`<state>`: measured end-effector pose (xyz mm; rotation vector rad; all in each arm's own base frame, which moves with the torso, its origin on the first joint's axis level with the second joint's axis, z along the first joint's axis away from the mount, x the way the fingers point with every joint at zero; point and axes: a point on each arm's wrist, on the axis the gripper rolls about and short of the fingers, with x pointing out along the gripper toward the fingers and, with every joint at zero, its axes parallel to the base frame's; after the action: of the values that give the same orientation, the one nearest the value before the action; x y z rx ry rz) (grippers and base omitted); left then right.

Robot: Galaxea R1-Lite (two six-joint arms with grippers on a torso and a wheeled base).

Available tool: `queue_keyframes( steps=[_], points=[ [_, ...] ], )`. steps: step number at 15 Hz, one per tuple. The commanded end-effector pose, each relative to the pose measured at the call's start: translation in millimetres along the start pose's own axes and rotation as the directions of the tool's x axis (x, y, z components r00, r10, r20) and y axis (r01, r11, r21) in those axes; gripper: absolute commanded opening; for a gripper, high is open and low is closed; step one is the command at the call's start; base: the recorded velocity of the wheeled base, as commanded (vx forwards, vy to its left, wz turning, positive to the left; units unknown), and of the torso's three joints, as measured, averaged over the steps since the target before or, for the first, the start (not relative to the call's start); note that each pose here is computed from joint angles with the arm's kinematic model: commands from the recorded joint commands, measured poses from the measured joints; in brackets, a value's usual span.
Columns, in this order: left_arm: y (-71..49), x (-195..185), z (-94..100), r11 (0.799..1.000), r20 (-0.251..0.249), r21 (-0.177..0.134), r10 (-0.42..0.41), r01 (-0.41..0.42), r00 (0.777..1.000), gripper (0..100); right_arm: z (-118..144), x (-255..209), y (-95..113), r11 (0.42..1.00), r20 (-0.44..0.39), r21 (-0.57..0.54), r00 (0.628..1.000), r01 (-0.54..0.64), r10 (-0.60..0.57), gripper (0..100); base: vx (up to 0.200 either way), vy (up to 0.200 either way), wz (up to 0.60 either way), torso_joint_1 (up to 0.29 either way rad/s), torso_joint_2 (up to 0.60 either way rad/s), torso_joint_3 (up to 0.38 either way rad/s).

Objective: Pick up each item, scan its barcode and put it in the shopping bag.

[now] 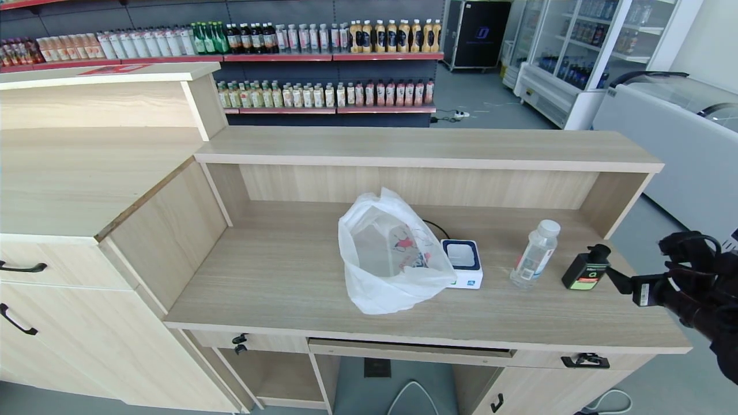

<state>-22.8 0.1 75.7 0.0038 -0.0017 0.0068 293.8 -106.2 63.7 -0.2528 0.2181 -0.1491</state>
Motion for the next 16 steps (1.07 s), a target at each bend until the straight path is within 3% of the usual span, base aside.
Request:
queue_keyframes(
  steps=[1,7,16],
  points=[
    [0.0,-0.1,0.3,1.0,0.001,0.001,0.001,-0.001,1.0,100,-10.2,28.9,18.9,0.998,-0.003,-0.009,0.998,-0.064,0.064,100,0.0,0.0,0.0,0.0,0.0,0.0],
    [0.0,0.0,-0.1,1.0,0.0,0.001,0.001,-0.001,1.0,100,-15.7,68.6,61.3,0.972,0.069,-0.036,0.97,-0.23,0.232,100,0.0,0.0,0.0,0.0,0.0,0.0],
    [0.0,0.0,-0.1,1.0,0.0,0.001,0.001,-0.001,1.0,100,-26.9,99.0,81.2,0.956,0.101,-0.039,0.95,-0.292,0.295,100,0.0,0.0,0.0,0.0,0.0,0.0]
  ],
)
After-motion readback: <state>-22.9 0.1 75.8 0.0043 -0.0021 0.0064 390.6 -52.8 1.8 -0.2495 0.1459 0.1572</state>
